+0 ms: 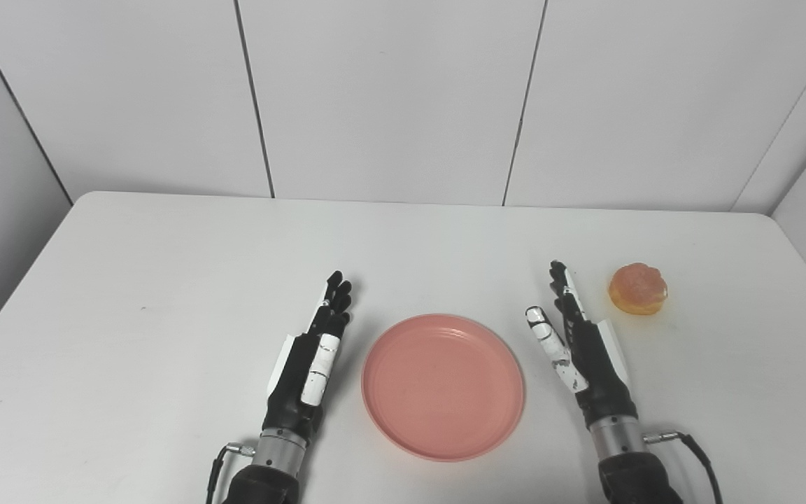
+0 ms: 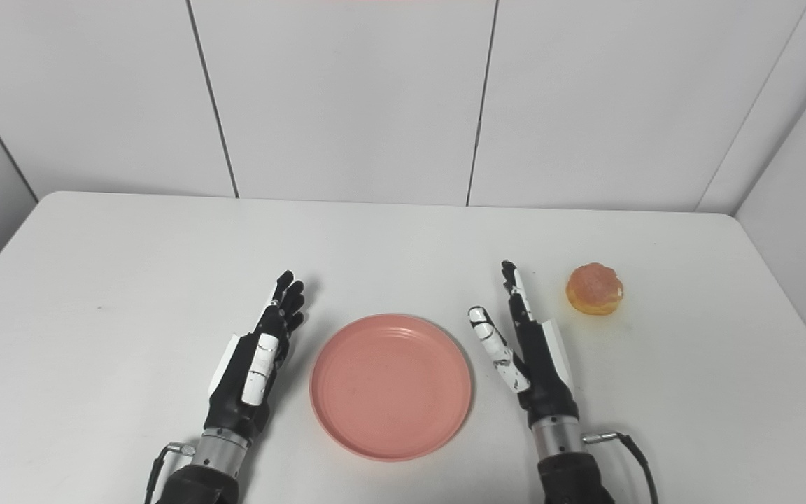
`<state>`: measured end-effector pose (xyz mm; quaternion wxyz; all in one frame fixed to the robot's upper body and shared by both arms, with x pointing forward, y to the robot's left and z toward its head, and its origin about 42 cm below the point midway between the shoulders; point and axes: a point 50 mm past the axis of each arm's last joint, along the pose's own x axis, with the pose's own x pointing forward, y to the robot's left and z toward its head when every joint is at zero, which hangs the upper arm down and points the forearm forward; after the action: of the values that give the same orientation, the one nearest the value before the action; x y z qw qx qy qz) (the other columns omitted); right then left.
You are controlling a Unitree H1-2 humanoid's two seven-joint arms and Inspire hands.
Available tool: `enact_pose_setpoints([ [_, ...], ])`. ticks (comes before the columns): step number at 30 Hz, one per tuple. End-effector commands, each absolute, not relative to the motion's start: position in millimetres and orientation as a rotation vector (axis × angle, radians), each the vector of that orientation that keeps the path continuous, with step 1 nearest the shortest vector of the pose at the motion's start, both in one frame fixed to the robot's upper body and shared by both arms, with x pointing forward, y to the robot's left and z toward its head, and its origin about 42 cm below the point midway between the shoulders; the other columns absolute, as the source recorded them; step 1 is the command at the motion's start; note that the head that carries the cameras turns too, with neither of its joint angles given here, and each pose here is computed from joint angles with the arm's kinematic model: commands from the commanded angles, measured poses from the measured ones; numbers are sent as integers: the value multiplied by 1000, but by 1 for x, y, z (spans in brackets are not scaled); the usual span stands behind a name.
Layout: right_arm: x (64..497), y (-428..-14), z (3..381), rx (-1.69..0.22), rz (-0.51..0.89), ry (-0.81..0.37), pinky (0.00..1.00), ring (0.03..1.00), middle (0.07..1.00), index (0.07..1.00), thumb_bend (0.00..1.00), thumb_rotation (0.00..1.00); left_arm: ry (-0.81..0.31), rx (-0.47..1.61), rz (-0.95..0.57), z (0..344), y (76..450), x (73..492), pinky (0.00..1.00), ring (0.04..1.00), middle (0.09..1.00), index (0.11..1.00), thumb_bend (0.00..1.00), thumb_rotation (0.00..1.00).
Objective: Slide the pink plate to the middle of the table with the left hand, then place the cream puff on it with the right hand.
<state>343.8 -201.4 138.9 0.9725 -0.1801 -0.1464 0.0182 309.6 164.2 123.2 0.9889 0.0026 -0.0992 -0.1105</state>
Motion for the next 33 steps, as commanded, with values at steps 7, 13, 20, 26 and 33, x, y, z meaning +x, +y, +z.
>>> enact_pose_setpoints([
  [7,369,-218,168,-584,-98,-486,945,973,995,1000,627,720,-216,2,-229,111,166,296,1000,1000,1000,1000,771,1000],
  [13,379,-230,174,-671,-165,-526,918,960,986,1000,639,652,-203,-15,-227,111,163,296,1000,1000,1000,1000,713,1000],
  [20,389,-248,184,-735,-249,-542,901,953,974,987,647,530,-142,-42,-216,110,165,296,1000,1000,1000,1000,695,1000],
  [26,399,-266,190,-772,-318,-515,899,945,972,982,646,485,-129,-40,-217,111,167,294,1000,1000,1000,1000,681,1000],
  [33,408,-281,192,-840,-374,-460,916,958,975,983,669,498,-114,-56,-228,112,168,291,1000,1000,1000,1000,662,1000],
])
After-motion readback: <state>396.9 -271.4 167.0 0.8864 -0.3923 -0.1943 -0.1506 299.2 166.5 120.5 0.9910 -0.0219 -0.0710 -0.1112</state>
